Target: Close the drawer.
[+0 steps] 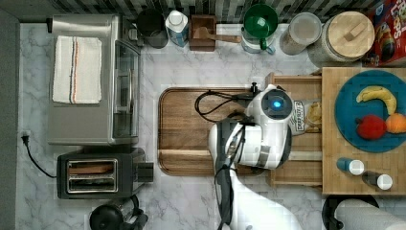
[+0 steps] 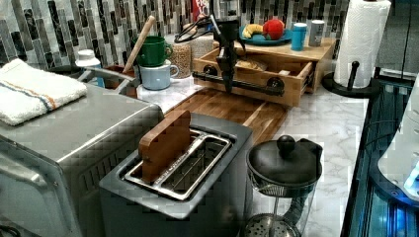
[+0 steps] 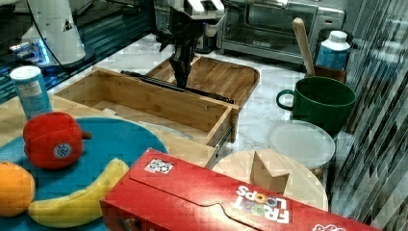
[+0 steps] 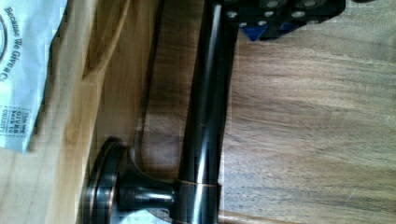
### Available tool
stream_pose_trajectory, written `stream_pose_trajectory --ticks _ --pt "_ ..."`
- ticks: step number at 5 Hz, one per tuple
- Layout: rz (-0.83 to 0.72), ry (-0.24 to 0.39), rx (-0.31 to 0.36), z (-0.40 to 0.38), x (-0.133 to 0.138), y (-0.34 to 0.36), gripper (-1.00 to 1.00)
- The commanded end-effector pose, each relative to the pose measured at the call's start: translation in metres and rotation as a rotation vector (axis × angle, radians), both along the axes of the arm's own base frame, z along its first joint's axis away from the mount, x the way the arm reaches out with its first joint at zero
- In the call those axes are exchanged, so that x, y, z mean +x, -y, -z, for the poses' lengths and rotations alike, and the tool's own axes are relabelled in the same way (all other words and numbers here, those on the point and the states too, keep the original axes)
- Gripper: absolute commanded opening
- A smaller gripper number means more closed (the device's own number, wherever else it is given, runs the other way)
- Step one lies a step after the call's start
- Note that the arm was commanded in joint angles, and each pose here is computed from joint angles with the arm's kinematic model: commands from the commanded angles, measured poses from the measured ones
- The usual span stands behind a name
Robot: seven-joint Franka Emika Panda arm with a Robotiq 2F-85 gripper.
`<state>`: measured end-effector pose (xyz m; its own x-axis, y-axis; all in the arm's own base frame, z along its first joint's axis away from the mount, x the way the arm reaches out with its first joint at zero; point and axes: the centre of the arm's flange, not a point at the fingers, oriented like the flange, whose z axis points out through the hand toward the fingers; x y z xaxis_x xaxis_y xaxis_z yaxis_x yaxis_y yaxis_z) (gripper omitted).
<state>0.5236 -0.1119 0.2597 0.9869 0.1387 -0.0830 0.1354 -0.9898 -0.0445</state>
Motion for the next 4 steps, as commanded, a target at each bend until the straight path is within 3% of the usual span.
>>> stream_pose_trajectory --ticks 1,4 --pt "0.118 0.055 -0.041 -0.039 -0.014 0.170 -1.00" --pt "0.090 0.092 -0.071 -0.048 -0.013 0.258 -1.00"
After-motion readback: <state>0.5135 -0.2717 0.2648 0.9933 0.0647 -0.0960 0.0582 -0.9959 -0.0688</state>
